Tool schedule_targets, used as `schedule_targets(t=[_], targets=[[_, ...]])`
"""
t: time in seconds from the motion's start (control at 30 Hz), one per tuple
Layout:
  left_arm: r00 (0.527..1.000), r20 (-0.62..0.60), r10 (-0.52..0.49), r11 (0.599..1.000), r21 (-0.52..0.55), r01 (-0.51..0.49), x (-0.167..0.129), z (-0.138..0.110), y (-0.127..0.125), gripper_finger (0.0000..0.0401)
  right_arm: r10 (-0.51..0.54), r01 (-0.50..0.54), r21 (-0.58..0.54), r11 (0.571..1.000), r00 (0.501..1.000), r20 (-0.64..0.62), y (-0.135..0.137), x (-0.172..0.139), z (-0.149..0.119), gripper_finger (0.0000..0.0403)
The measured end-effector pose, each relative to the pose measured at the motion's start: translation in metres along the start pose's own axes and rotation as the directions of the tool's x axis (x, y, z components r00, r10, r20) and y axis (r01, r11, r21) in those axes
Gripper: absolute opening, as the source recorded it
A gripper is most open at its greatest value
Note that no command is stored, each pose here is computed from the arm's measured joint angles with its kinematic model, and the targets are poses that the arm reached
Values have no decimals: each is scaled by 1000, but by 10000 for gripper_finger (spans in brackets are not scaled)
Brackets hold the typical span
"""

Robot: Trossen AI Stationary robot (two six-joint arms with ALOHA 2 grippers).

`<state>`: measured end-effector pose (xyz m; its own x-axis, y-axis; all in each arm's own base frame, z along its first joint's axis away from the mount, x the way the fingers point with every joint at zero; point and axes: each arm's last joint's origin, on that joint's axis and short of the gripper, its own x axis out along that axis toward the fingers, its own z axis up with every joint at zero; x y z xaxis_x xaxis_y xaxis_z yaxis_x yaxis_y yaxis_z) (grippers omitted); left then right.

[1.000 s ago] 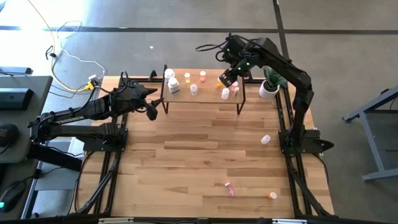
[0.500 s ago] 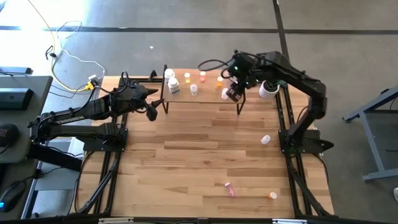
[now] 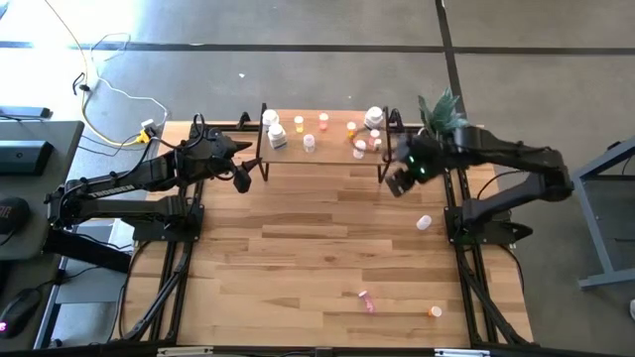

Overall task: Pick and place medicine bottles onto shelf by color
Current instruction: Put the orange pill bottle on the shelf

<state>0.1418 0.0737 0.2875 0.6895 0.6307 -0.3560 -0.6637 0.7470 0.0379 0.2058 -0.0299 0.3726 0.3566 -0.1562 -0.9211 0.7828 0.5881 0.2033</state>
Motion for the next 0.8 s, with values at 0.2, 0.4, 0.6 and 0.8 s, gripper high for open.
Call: schedule_targets(t=[0.2, 0.4, 0.6, 0.8], targets=[[1000, 0, 2, 1000, -1, -2, 0, 0, 0, 251, 57, -44, 89, 995, 988, -143, 0, 10, -51, 177], [1000, -15, 5, 1000, 1, -5, 0, -2, 0, 251, 53, -23, 112, 993, 960, -274, 6, 22, -93, 177], [998, -68, 12, 998, -54, -16, 0, -7, 1, 251, 86, -59, 93, 994, 944, -317, 21, 28, -129, 177], [997, -78, 3, 995, -103, -11, -1, -8, -1, 251, 120, -83, 115, 990, 925, -361, 27, 38, -164, 177]])
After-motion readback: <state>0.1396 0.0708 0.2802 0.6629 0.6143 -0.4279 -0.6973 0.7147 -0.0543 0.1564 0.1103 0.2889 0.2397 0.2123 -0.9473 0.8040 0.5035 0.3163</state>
